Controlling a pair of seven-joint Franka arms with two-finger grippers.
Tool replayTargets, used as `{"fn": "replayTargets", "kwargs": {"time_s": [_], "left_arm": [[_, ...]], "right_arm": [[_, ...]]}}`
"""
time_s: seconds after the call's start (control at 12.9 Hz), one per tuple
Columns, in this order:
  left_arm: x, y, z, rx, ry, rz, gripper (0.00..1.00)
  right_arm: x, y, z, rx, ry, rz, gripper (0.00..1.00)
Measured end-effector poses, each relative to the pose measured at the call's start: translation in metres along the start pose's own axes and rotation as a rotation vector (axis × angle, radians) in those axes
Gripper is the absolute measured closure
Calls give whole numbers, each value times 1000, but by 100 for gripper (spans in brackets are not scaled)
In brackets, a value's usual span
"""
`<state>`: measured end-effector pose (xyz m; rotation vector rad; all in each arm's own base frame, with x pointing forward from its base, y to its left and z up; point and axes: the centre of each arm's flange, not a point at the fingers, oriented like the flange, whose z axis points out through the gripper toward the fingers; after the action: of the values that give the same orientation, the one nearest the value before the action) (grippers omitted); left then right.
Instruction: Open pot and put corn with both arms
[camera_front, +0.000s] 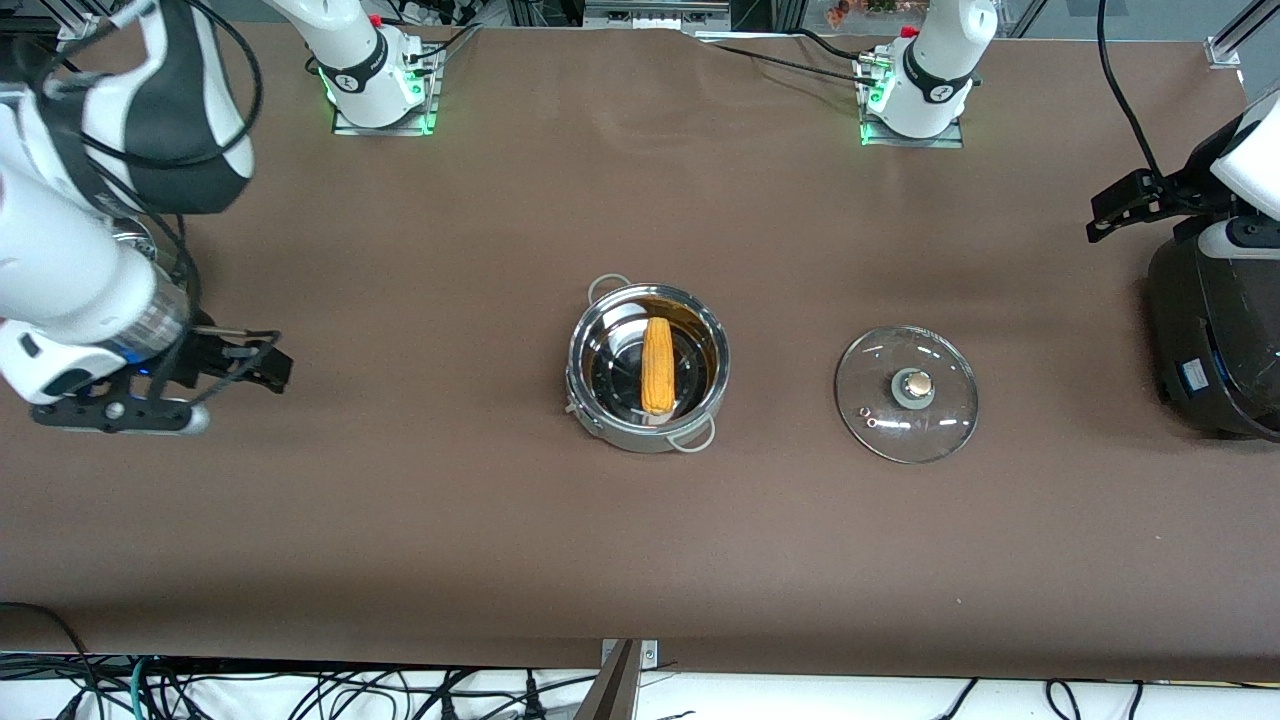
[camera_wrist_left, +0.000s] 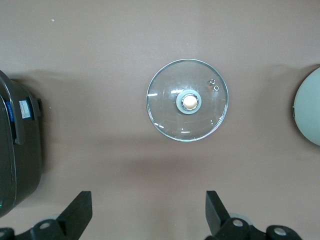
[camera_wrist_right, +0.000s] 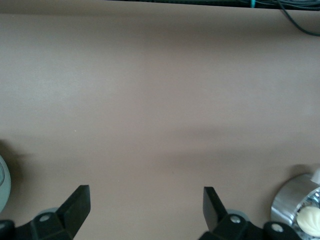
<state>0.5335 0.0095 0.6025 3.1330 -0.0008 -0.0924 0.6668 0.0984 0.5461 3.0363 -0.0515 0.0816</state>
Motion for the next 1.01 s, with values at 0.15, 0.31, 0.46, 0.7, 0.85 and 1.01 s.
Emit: {"fn": "replayTargets", "kwargs": {"time_s": [0.15, 0.31, 0.46, 0.7, 0.85, 1.01], "left_arm": [[0, 0, 0, 0, 0, 0, 0], [0, 0, 0, 0, 0, 0, 0], [0, 0, 0, 0, 0, -1, 0], [0, 0, 0, 0, 0, -2, 0], [0, 0, 0, 0, 0, -2, 0], [0, 0, 0, 0, 0, -3, 0]], "right_arm": [[-10, 8, -6, -3, -7, 8, 0], [-21, 11, -5, -6, -20, 10, 0], [-30, 12, -7, 31, 16, 16, 0], [-43, 43, -3, 73, 48, 54, 0], [-46, 77, -9, 70, 63, 100, 0], [-48, 108, -15, 65, 74, 149, 0]]}}
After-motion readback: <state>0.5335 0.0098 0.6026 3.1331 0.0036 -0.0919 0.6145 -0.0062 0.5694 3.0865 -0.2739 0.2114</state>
